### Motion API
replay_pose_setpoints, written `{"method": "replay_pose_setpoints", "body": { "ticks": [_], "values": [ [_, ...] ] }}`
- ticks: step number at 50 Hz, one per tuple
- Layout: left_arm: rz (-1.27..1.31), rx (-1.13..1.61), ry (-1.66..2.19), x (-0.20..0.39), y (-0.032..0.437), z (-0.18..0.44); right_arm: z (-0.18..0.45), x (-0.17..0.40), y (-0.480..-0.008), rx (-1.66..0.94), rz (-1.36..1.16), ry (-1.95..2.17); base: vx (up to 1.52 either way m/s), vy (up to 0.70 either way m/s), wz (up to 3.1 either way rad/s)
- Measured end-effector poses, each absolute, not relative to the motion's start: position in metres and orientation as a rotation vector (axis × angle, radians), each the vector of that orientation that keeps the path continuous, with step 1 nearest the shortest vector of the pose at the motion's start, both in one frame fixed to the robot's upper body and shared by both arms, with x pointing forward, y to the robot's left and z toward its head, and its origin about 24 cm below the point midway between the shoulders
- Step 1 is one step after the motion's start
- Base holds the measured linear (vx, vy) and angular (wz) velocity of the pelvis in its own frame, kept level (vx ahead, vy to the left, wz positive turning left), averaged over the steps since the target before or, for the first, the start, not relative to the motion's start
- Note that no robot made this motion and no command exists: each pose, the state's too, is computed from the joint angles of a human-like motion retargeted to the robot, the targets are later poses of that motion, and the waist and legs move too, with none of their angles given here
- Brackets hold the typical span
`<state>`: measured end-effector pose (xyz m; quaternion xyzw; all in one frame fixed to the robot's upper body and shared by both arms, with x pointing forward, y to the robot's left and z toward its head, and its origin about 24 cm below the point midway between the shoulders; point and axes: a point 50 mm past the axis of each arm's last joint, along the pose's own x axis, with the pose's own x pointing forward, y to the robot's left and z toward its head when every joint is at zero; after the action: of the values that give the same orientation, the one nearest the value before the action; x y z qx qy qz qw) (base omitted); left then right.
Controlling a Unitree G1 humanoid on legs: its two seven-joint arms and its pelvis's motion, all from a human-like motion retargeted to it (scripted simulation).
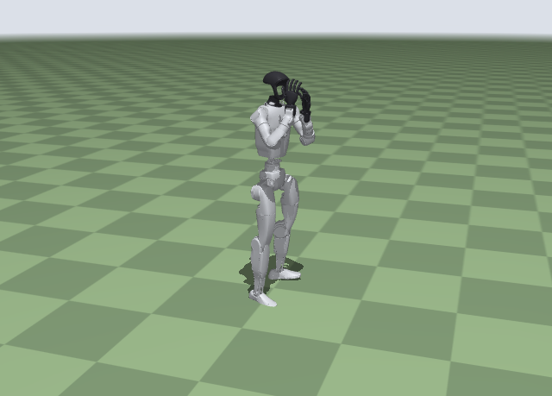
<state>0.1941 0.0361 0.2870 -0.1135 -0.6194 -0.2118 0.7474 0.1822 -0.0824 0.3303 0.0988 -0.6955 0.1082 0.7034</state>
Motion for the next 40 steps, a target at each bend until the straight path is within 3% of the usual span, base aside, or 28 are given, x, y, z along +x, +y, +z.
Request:
{"method": "replay_pose_setpoints", "body": {
  "ticks": [9, 18, 28, 35, 40],
  "values": [
    [-0.277, -0.283, -1.428, 0.214, 0.037, 0.328, 0.302, 0.169, -0.068, 0.181, 0.472, -1.445, -0.01, 0.05, 0.49],
    [-0.486, -0.233, -1.332, 0.198, 0.030, 0.285, 0.334, 0.186, -0.087, 0.300, 0.248, -1.515, 0.00, 0.01, 0.06],
    [-0.246, -0.279, -1.464, 0.207, 0.039, 0.328, 0.308, 0.164, -0.067, 0.269, 0.546, -1.442, 0.02, 0.03, 0.22],
    [-0.362, -0.250, -1.427, 0.189, 0.038, 0.292, 0.334, 0.171, -0.078, 0.352, 0.338, -1.568, 0.00, 0.00, 0.00],
    [-0.308, -0.210, -1.527, 0.192, 0.040, 0.310, 0.315, 0.161, -0.078, 0.367, 0.432, -1.528, 0.02, 0.05, 0.33]
  ]
}}
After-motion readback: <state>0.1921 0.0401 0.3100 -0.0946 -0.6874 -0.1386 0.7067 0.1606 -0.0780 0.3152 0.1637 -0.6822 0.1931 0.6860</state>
